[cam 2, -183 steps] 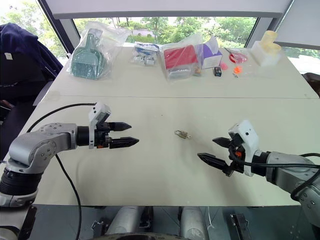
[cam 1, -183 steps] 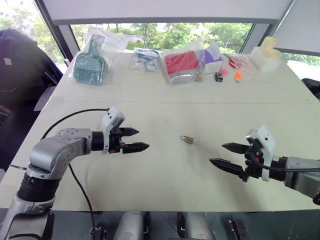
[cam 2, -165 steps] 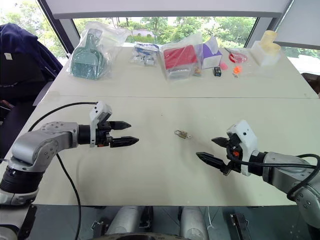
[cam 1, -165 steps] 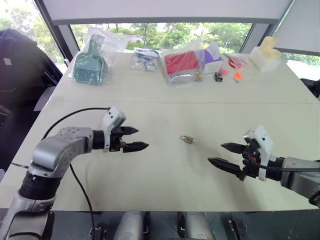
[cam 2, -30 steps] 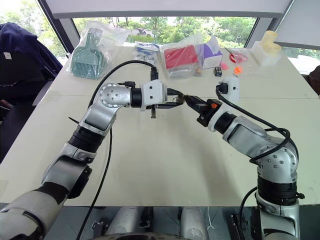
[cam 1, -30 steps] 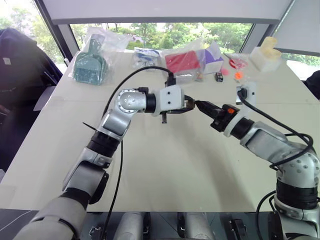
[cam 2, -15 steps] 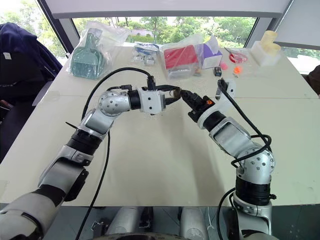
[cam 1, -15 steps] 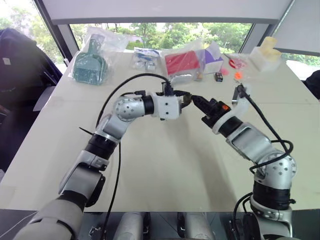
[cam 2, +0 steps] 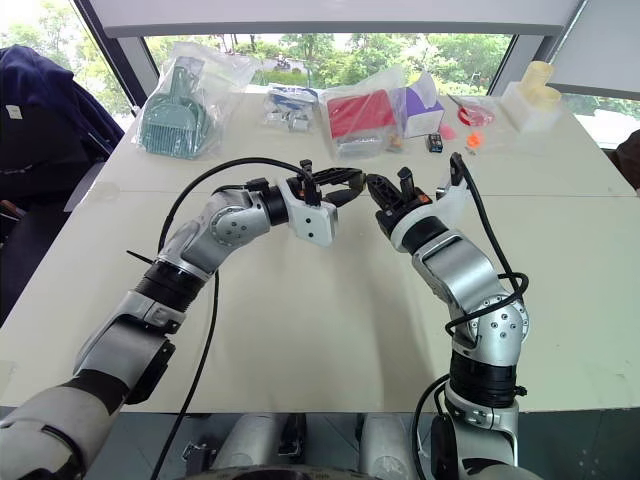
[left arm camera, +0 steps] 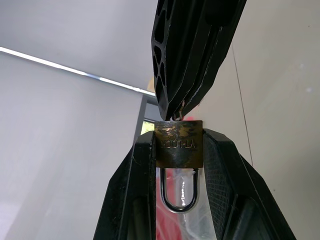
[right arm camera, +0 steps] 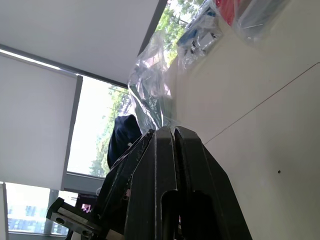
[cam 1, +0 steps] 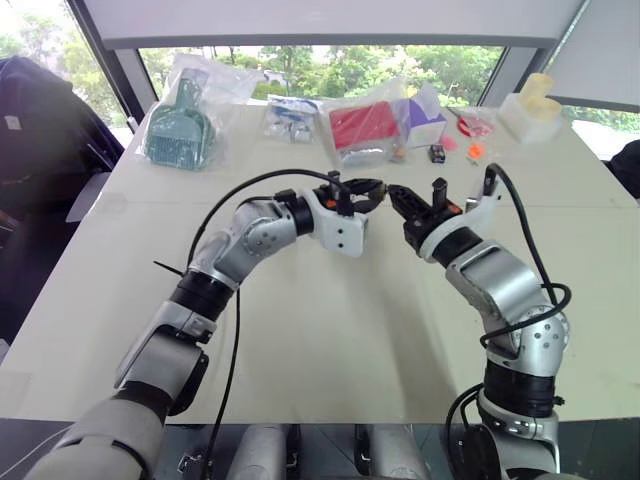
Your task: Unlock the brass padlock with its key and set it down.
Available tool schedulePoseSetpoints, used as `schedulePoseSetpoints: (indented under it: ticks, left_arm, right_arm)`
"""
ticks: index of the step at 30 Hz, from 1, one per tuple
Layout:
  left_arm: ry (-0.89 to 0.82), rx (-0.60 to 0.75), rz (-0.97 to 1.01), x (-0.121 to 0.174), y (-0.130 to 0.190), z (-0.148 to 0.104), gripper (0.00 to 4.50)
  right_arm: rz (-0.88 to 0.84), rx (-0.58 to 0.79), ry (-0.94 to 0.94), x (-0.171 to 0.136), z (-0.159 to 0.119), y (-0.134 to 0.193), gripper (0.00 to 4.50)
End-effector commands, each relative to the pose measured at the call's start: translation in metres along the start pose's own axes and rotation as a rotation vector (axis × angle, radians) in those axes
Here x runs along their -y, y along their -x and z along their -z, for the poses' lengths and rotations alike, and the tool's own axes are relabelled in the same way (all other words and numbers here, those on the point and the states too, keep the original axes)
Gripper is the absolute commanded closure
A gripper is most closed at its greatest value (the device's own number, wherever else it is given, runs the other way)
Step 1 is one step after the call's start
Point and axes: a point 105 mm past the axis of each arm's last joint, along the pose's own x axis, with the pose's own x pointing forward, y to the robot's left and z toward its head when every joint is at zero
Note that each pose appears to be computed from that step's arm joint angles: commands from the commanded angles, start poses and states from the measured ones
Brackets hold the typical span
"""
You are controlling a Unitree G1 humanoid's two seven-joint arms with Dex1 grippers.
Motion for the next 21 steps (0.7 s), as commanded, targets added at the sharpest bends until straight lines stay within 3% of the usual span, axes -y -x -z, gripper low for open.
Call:
schedulePoseSetpoints:
  ticks: [1,4,7,21]
  left_arm:
    - [0.017,0.071,-0.07,-0.031,0.001,-0.01,3.79]
    - [0.025,0.072,-0.054,-0.034,0.001,-0.007,3.79]
    - [0.022,0.077,-0.05,-0.036,0.002,-0.006,3.79]
    - [0.012,0.166,-0.009,-0.023,0.004,-0.025,3.79]
  right_arm:
    - [0.018,0.073,0.274,0.006,-0.024,0.01,4.46]
    - [-0.046,0.064,0.466,0.0,-0.035,0.018,3.18]
    - [-0.144,-0.049,0.599,-0.006,-0.026,0.027,1.64]
    - [-0.24,-0.121,0.669,-0.014,-0.01,0.02,1.64]
